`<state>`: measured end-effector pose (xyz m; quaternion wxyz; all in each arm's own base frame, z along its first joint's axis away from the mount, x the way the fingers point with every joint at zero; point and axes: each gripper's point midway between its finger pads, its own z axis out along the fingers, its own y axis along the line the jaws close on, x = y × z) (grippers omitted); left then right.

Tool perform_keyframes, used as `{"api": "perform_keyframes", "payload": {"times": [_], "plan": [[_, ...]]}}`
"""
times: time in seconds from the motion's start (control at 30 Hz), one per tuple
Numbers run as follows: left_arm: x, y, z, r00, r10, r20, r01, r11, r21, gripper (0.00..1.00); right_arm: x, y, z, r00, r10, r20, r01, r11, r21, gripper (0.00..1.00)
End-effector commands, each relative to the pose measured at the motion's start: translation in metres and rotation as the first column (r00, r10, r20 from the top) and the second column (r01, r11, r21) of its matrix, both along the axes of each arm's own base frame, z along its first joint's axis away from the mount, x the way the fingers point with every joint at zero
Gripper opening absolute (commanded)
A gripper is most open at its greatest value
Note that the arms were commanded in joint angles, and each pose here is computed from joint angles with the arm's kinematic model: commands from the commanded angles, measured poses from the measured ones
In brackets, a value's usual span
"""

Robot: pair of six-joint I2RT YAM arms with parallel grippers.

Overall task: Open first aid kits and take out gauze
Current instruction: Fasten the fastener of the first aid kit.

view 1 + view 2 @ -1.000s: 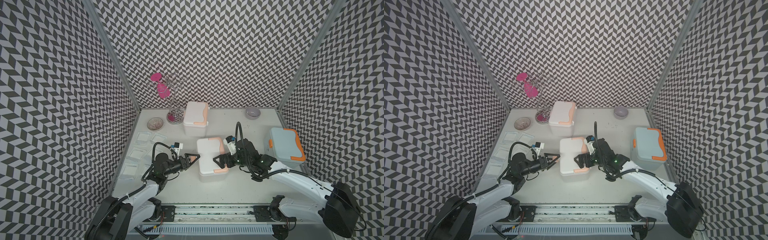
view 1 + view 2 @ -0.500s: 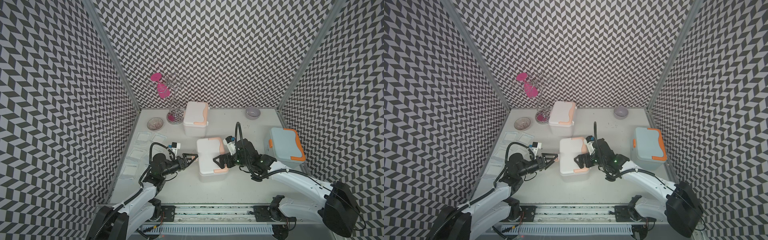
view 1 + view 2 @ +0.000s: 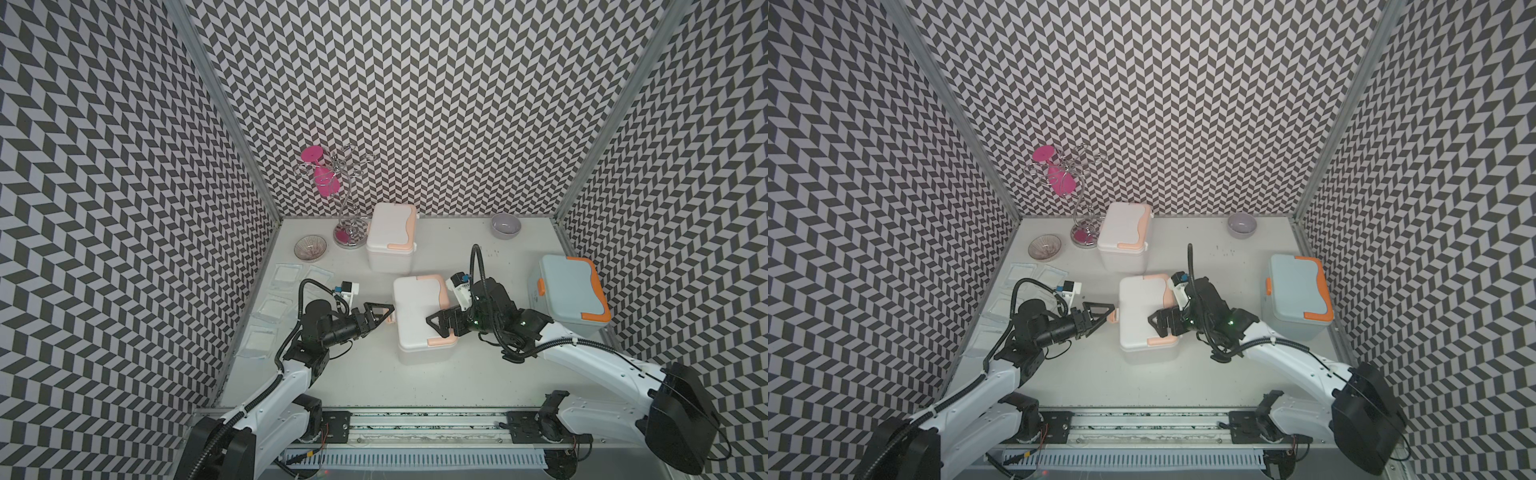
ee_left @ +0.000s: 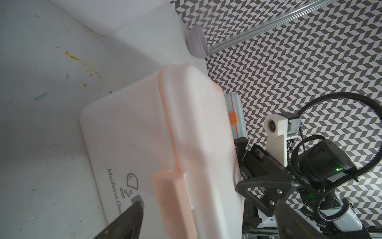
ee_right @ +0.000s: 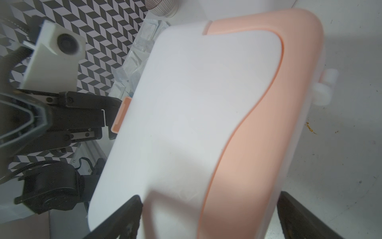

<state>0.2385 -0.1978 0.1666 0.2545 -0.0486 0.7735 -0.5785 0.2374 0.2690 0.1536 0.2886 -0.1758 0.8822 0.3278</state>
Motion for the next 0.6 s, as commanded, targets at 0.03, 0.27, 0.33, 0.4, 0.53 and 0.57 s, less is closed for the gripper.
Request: {"api": "perform_keyframes", "payload": {"times": [0.03,0.27,0.33,0.4,0.53,0.57], "plan": [[0.006,-0.005,0.015,0.999,-0.026,0.04,0.027,1.0,-0.015,1.0,0.001,0.005,0.002,1.0,0.013,0.016,-0.013,1.0,0.018,1.0],[0.005,-0.019,0.028,0.995,-0.076,0.059,0.078,0.996,-0.036,1.0,0.001,0.005,0.001,1.0,0.013,0.015,-0.013,1.0,0.021,1.0],[0.006,-0.02,0.03,0.995,-0.074,0.064,0.077,0.996,-0.035,1.0,0.001,0.005,0.001,1.0,0.012,0.015,-0.012,1.0,0.019,1.0],[0.007,-0.02,0.032,0.995,-0.071,0.069,0.074,0.997,-0.032,1.0,0.001,0.005,0.0,1.0,0.011,0.012,-0.012,1.0,0.017,1.0],[0.008,-0.02,0.031,0.996,-0.068,0.066,0.069,0.997,-0.02,1.0,0.002,0.005,-0.001,1.0,0.01,0.01,-0.011,1.0,0.015,1.0],[0.008,-0.02,0.03,0.996,-0.067,0.063,0.068,0.998,-0.014,1.0,0.002,0.006,-0.002,1.0,0.012,0.009,-0.012,1.0,0.014,1.0]]}}
